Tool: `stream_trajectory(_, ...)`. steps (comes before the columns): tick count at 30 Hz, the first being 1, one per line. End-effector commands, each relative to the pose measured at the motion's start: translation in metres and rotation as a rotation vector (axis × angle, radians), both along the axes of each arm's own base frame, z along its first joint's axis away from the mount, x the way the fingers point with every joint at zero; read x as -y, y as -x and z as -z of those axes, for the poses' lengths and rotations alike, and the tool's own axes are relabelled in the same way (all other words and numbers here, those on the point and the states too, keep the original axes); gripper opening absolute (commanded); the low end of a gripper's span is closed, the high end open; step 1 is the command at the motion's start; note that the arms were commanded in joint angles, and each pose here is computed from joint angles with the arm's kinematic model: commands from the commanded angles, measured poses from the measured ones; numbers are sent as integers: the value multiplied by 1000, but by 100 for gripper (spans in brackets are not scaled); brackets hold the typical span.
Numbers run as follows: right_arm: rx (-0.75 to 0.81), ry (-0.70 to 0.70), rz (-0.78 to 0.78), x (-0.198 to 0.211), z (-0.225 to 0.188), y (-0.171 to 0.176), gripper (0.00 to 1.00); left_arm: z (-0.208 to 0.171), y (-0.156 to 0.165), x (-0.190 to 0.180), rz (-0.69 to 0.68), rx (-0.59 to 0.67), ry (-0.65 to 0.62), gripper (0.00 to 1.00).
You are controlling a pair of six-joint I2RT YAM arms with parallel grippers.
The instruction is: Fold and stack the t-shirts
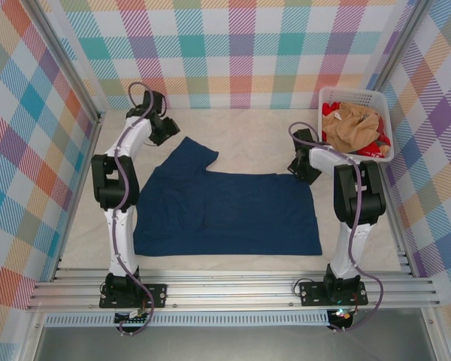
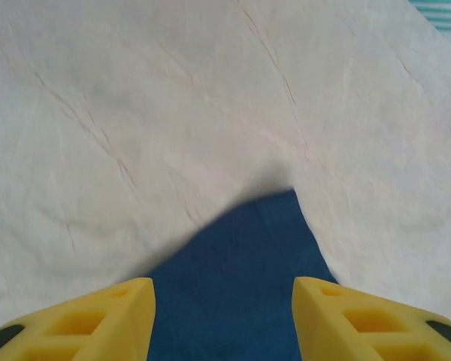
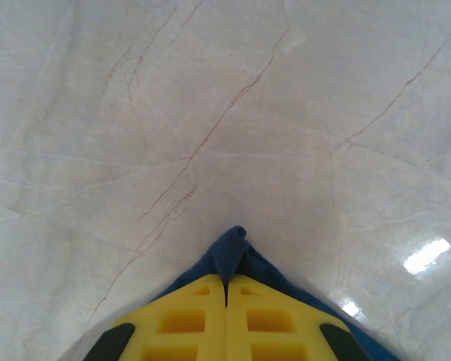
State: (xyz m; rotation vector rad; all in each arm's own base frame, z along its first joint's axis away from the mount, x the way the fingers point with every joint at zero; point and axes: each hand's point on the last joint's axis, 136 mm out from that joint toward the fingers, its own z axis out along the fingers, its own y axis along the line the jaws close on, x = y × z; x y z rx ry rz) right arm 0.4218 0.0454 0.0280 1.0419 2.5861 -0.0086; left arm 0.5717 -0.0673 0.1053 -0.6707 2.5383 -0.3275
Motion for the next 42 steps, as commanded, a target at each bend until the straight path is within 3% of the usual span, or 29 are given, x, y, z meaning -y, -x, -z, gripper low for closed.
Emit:
stream_trajectory(1, 51, -21, -14, -6, -19, -3, 0, 10, -14, 5, 17, 23, -144, 53)
stream_trajectory(6, 54, -49, -47, -16, -21, 0, 0, 25, -38, 25, 88, 60, -258, 53)
stream_trajectory(11, 45, -56, -62, -17, -19, 6, 0, 35, -51, 37, 116, 102, -264, 54)
stream_trajectory(22, 33, -80, -85, -22, -17, 12, 0, 66, -54, 36, 132, 35, -308, 52)
stream_trajectory(29, 31, -75, -96, -21, -16, 12, 0, 87, -38, 47, 160, -47, -289, 38)
stream_trajectory(34, 37, -80, -94, -22, -18, 10, 0, 82, -35, 45, 139, -56, -295, 3)
stream_trajectory(42, 90, -91, -192, -30, -34, 1, 0, 4, -22, 40, 127, 15, -327, 0)
